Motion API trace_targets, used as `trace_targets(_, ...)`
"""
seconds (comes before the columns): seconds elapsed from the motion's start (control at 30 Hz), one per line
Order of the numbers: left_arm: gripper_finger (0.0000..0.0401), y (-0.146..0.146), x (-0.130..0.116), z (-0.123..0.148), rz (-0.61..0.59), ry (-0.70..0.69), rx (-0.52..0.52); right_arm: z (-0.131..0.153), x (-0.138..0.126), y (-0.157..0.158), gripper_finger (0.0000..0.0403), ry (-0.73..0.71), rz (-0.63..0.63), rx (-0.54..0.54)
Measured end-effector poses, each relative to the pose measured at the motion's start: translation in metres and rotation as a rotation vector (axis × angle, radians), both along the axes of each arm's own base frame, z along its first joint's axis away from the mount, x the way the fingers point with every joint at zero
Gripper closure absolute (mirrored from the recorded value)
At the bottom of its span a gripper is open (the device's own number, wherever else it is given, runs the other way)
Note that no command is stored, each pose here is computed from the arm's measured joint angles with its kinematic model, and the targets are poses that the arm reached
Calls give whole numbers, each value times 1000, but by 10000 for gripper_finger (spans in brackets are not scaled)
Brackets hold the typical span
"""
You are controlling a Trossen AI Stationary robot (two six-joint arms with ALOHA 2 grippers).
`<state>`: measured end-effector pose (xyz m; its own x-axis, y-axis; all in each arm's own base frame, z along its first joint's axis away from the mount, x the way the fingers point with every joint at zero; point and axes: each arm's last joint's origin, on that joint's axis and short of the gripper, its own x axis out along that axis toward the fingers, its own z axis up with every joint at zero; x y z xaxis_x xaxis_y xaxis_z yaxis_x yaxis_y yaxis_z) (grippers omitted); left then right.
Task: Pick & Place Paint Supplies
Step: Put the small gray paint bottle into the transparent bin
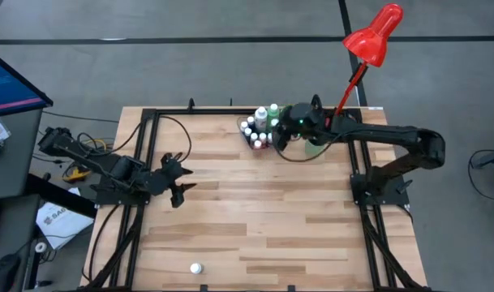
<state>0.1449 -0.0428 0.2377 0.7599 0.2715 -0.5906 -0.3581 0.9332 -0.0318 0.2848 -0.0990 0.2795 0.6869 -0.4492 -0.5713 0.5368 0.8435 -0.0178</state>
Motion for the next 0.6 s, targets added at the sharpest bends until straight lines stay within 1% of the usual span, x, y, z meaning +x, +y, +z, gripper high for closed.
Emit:
trace_targets(0.13, 192, 1, 0, 1, 25, -11, 22, -9, -10, -19, 269, 24, -72, 6)
trace_targets(0.27, 192, 1, 0, 1, 34, -15, 31, -20, -16, -34, 270, 8, -139, 22)
trace_targets(0.33, 192, 1, 0, 1, 36, -16, 31, -31, -14, -39, 273, 5, -155, 23)
trace_targets(0.4, 192, 1, 0, 1, 36, -17, 31, -45, -15, -44, 273, 39, -174, 42)
trace_targets(0.47, 192, 1, 0, 1, 36, -17, 31, -55, -11, -47, 270, 26, -183, 54)
trace_targets(0.53, 192, 1, 0, 1, 36, -19, 31, -66, -8, -48, 267, 54, -184, 65)
trace_targets(0.6, 192, 1, 0, 1, 37, -19, 31, -73, -3, -52, 268, 48, -184, 59)
